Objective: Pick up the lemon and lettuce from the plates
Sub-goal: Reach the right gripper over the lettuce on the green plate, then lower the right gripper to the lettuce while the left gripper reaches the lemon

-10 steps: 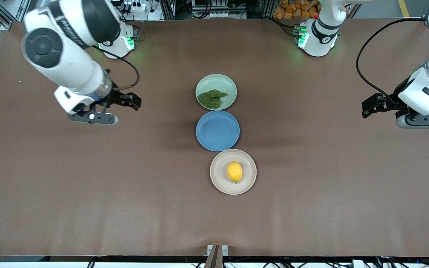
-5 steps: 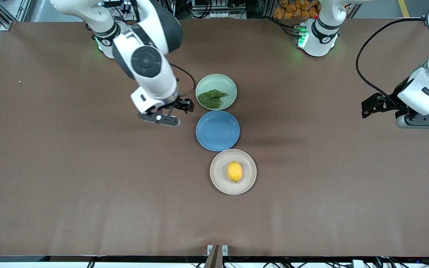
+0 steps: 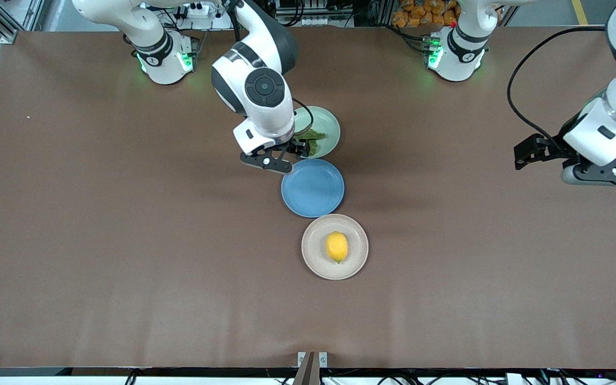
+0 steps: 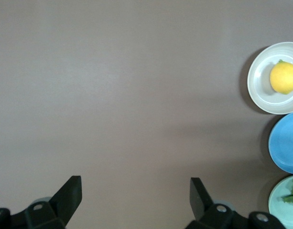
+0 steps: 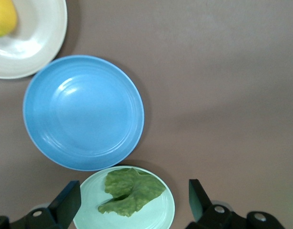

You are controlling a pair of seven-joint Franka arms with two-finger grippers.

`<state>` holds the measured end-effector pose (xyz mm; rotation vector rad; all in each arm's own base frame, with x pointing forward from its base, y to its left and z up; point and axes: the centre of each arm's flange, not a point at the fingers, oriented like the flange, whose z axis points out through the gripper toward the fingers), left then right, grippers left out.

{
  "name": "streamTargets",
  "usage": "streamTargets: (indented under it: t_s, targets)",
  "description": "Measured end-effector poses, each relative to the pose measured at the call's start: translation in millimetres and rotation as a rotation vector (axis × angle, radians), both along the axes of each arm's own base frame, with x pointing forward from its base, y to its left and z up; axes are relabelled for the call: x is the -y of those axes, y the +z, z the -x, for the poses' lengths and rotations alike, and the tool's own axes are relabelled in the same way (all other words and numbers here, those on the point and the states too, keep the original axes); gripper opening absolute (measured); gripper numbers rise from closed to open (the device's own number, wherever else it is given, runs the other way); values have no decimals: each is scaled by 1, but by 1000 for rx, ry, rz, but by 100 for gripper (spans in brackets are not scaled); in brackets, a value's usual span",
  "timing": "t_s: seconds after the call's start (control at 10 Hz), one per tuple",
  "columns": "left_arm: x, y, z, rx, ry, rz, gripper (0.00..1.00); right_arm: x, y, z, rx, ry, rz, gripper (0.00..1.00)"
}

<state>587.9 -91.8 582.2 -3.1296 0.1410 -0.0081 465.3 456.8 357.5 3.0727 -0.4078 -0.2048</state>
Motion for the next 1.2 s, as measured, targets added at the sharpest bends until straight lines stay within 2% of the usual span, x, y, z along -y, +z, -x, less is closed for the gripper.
streamTargets:
  t_s: [0.1,0.4,0.8,1.2]
  targets:
    - [14,-8,-3,-2,-20,13,100,-1,-8,5,-7,3,8,100]
    - [59,-47,-22,-2,-49,124,100,-8,-19,19,-22,-2,25,100]
    - [139,-111,-35,13,-98,148,100,-31,-52,41,-26,-48,45,100]
    - [211,-217,-45,35,-111,162,100,-43,-82,50,-31,-83,60,100]
